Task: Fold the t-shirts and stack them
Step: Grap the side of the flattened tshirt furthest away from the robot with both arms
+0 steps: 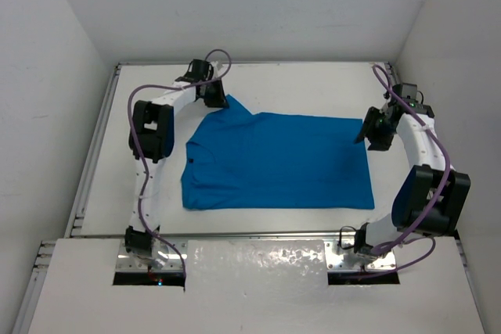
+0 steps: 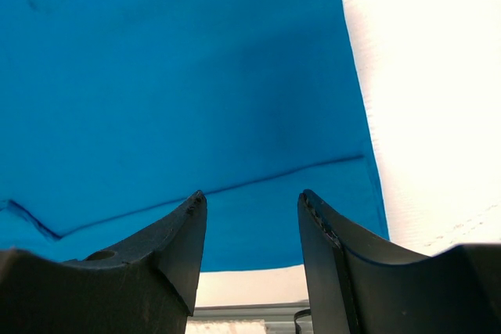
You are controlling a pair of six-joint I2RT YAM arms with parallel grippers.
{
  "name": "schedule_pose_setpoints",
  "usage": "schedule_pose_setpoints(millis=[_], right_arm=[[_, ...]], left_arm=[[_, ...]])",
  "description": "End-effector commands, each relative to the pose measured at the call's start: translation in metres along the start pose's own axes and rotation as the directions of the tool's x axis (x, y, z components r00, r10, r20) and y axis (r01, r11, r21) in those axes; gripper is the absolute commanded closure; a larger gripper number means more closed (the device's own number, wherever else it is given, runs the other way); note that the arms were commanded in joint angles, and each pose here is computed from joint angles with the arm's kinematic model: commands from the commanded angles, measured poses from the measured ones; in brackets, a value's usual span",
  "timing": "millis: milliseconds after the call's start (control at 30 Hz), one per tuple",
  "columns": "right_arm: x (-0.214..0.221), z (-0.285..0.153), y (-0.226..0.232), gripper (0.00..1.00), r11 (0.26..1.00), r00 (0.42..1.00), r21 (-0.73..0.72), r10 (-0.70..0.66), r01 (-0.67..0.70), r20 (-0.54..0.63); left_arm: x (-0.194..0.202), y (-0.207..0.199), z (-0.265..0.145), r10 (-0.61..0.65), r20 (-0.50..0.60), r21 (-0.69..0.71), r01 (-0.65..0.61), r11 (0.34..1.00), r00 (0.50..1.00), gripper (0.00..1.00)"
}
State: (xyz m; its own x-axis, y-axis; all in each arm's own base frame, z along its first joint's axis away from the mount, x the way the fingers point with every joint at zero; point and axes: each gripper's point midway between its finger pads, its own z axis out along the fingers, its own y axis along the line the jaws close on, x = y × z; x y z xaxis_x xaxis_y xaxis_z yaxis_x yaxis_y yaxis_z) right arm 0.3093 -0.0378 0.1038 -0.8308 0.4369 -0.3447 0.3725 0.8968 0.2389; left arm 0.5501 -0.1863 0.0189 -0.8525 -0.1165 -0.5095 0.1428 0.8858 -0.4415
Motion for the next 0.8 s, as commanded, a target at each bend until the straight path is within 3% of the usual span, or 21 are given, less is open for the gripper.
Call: schedule_pose_setpoints(millis=[0, 167, 267, 767], right_arm=[[-0.009, -0.002, 0.003, 0.51, 1.000, 0.999, -0.013, -0.002, 0.002, 0.042], [-0.008, 0.009, 0.002, 0.51, 1.000, 0.999, -0.012, 0.016, -0.015, 0.047], [-0.016, 0.020, 0.001, 0.51, 0.999, 0.996, -0.012, 0.047, -0.046, 0.074], [-0.105, 0.082, -0.008, 0.45, 0.998, 0.966, 0.041, 0.044, -0.056, 0.255]], left_arm=[[-0.049, -0.048, -0.051, 0.083, 0.177, 0.117, -0.104, 0.988, 0.981, 1.00], [-0.040, -0.058, -0.074, 0.124, 0.215, 0.149, -0.158, 0.976, 0.969, 1.00], [-0.014, -0.051, -0.078, 0.142, 0.194, 0.145, -0.171, 0.975, 0.971, 1.00], [0.004, -0.061, -0.097, 0.194, 0.196, 0.188, -0.231, 0.955, 0.961, 1.00]])
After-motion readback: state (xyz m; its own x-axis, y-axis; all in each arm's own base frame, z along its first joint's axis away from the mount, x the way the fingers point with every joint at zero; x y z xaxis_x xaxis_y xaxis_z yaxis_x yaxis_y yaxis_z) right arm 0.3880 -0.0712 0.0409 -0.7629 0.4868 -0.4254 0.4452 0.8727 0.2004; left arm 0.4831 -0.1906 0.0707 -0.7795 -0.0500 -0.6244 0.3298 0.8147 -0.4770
